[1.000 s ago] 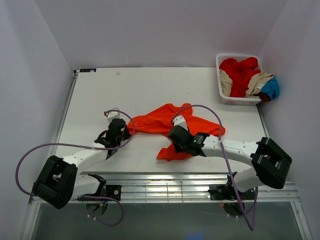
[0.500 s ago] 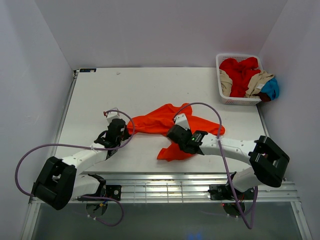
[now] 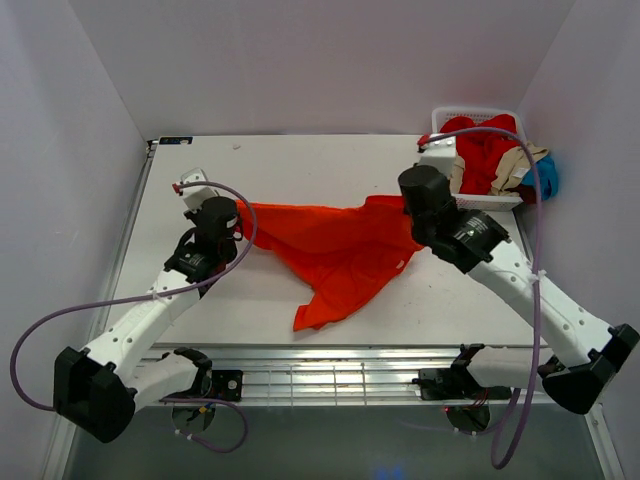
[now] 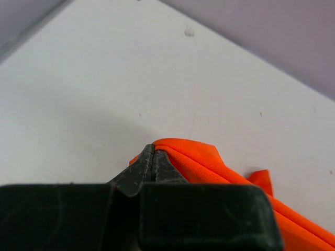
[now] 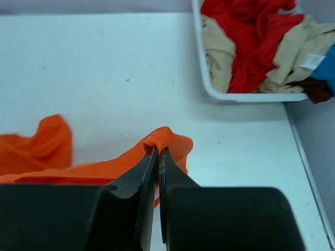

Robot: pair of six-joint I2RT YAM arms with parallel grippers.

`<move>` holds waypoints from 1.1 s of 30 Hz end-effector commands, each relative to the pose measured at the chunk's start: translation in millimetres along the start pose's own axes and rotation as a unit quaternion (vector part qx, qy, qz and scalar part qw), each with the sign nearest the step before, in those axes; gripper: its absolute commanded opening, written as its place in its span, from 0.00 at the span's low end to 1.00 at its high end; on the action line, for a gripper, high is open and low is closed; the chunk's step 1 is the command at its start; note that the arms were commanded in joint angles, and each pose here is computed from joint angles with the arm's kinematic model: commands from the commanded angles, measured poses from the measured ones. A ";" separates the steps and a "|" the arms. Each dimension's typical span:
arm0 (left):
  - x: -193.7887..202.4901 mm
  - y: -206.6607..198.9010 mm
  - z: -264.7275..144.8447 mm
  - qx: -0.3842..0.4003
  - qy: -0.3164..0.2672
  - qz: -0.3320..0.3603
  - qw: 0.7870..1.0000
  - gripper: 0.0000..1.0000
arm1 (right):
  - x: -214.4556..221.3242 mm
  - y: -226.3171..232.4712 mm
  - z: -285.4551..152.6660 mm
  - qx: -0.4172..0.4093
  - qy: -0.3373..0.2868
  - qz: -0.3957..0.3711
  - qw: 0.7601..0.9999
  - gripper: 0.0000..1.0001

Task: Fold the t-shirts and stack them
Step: Flatten out the tshirt

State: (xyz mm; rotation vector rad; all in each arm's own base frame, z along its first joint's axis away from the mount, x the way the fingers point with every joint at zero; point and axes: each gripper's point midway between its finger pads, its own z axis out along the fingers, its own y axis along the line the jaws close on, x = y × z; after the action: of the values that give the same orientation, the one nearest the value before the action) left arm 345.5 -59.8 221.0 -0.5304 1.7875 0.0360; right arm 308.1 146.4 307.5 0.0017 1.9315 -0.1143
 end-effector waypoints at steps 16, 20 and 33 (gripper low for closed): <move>-200.4 -9.6 -121.9 0.152 -0.190 0.003 0.970 0.00 | -213.3 -109.7 -100.9 0.009 -0.220 0.060 0.974 0.08; -240.2 -31.3 -176.0 0.266 -0.206 0.014 0.942 0.00 | -248.5 -120.1 -151.0 -0.049 -0.269 0.084 0.958 0.08; -255.6 -52.2 -290.5 0.480 -0.142 0.021 0.865 0.00 | -252.4 -135.0 -269.0 -0.224 -0.349 0.114 0.903 0.08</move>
State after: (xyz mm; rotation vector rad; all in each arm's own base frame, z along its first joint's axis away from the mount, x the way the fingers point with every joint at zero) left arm 167.2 -93.3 565.0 0.1540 1.2472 -0.5883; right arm 160.5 45.4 635.0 -0.0682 1.2425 0.3630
